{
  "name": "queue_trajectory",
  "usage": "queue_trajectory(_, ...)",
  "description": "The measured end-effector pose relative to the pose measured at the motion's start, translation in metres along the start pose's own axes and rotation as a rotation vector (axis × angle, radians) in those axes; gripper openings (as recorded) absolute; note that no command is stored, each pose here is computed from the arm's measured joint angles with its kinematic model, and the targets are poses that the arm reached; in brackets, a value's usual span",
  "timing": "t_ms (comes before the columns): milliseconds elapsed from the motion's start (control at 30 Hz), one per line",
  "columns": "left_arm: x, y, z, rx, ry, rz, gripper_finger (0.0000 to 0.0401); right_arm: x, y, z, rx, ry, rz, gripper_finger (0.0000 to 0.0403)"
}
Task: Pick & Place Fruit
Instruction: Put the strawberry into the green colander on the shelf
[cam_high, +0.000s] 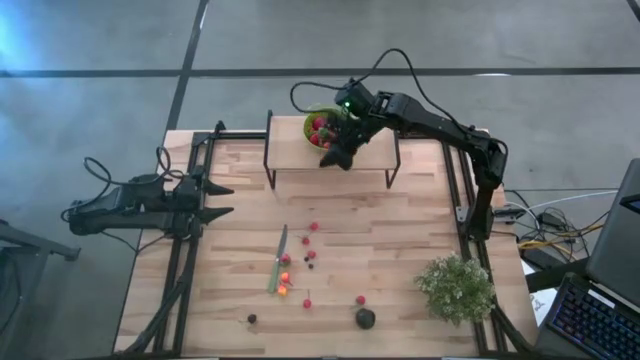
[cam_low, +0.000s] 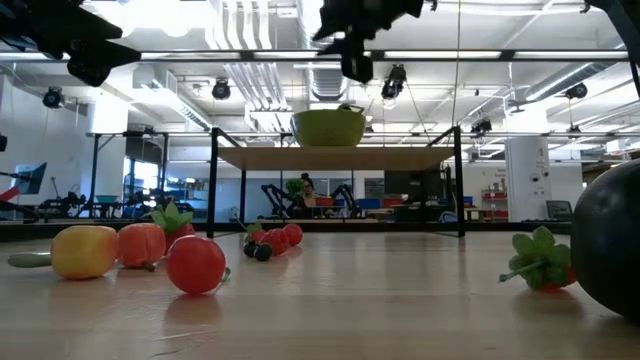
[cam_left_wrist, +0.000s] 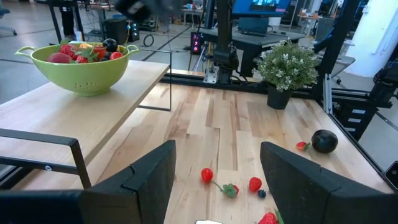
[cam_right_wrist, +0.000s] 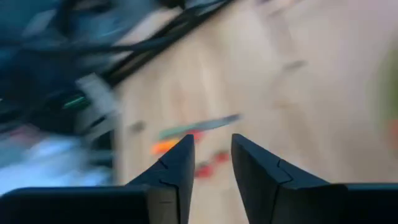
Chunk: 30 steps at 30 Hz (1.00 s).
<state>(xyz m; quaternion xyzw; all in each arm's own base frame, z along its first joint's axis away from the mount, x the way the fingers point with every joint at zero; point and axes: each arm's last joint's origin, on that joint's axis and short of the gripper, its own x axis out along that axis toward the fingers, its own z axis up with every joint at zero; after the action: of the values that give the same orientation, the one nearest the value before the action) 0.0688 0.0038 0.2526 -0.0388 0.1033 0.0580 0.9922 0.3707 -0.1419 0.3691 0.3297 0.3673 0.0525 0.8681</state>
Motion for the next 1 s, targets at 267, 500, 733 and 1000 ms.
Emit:
queue_trajectory(267,0.0,0.0,0.0,0.0,0.0,0.0,0.0241,0.031,0.034,-0.029,-0.018,0.184,0.06,0.0061)
queue_trajectory(500,0.0,0.0,0.0,0.0,0.0,0.0,0.0241,0.066,0.062,-0.083,0.009,0.446,-0.128,0.0039)
queue_trajectory(733,0.0,0.0,0.0,0.0,0.0,0.0,0.0241,0.099,0.098,-0.137,-0.006,0.606,-0.198,0.0032)
queue_trajectory(1000,0.0,0.0,0.0,0.0,0.0,0.0,0.0241,0.117,0.148,-0.19,-0.092,0.652,-0.275,0.0047)
